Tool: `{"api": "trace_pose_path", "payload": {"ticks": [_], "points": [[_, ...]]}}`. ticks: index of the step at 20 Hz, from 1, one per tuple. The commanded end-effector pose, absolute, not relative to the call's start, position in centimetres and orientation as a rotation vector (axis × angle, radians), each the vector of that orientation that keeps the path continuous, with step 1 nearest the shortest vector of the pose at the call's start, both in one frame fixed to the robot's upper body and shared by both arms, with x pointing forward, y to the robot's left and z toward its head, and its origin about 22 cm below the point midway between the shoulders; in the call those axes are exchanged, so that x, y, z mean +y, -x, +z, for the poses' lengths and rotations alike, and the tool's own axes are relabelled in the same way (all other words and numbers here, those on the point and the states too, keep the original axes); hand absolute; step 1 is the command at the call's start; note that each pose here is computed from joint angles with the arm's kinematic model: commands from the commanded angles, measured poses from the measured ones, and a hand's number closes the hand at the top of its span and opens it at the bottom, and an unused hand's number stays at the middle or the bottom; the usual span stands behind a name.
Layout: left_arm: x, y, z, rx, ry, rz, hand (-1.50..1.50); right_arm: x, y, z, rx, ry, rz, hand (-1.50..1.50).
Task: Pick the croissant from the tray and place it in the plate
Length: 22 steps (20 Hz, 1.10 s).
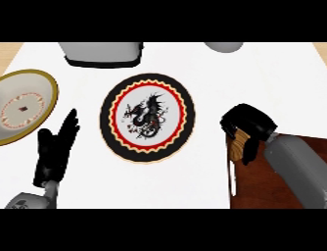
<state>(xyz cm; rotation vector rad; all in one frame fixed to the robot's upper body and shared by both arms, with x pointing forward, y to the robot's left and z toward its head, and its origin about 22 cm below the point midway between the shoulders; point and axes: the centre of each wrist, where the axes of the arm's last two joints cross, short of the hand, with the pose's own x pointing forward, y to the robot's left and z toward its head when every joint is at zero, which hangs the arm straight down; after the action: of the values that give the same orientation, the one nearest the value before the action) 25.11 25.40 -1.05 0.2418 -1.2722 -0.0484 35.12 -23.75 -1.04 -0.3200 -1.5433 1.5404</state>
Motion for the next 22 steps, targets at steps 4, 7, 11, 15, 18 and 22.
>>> {"api": "trace_pose_path", "payload": {"ticks": [4,7,11,15,18,22], "points": [[25.2,-25.0,-1.4,-1.249,-0.239,-0.042,0.00,-10.1,-36.2,2.9,-1.683,0.517,1.105,1.50],[25.0,-24.6,-1.9,-1.235,-0.227,-0.048,0.00,-6.4,-36.2,5.4,-1.739,0.686,0.906,1.50],[24.7,-25.3,-1.2,-1.254,-0.217,-0.065,0.00,-4.0,-36.6,8.8,-1.709,0.900,0.736,1.50],[24.4,-25.8,-0.7,-1.281,-0.226,-0.080,0.00,-1.7,-36.5,11.0,-1.577,1.035,0.602,1.50],[23.9,-26.2,-0.7,-1.289,-0.204,-0.106,0.00,0.7,-36.1,13.0,-1.520,1.140,0.527,1.50],[23.6,-26.8,0.6,-1.314,-0.205,-0.097,0.00,2.8,-35.0,13.4,-1.421,1.225,0.497,1.50]]}}
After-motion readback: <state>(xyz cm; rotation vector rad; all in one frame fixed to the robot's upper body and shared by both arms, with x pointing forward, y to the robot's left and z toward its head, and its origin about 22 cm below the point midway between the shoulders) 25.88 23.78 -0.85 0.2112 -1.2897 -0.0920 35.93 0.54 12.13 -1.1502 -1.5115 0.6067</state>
